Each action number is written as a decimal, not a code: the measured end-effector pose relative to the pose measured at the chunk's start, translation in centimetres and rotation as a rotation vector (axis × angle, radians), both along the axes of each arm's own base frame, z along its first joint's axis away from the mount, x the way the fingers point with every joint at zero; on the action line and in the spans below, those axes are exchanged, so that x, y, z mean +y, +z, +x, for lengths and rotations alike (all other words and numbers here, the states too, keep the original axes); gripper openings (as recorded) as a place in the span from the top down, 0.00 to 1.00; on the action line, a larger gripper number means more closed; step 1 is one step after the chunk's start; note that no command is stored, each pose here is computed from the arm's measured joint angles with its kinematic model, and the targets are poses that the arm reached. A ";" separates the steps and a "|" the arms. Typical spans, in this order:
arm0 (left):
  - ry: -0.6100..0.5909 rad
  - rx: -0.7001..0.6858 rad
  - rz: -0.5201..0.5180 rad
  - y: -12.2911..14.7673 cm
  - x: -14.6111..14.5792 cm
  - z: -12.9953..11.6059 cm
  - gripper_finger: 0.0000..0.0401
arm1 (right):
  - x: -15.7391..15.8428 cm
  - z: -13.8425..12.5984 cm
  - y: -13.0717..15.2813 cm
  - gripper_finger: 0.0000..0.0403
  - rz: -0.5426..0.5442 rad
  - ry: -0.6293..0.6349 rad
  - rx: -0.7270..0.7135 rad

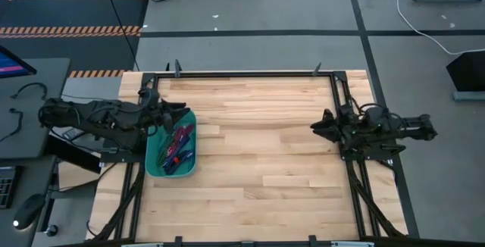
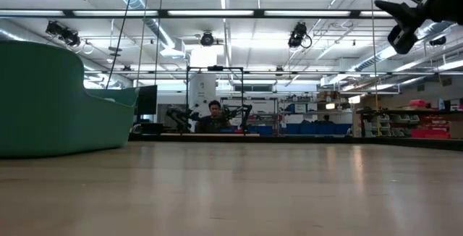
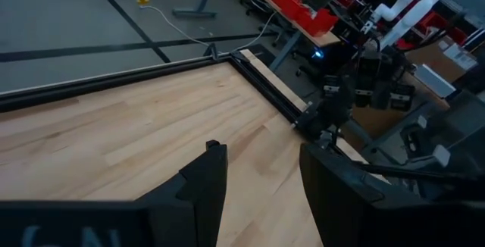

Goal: Pick and place USB-C Cables
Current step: Return to Home Position

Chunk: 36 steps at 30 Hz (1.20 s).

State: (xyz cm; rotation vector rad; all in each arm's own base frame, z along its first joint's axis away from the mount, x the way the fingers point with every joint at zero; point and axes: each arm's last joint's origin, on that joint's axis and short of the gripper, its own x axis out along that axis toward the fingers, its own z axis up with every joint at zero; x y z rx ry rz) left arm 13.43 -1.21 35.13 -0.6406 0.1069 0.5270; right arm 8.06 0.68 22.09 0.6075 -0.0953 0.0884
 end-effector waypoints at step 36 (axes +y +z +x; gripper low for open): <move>-0.135 0.069 0.291 -4.8 1.5 0.2 0.98 | -0.9 1.8 -5.4 0.91 -0.264 -0.153 0.103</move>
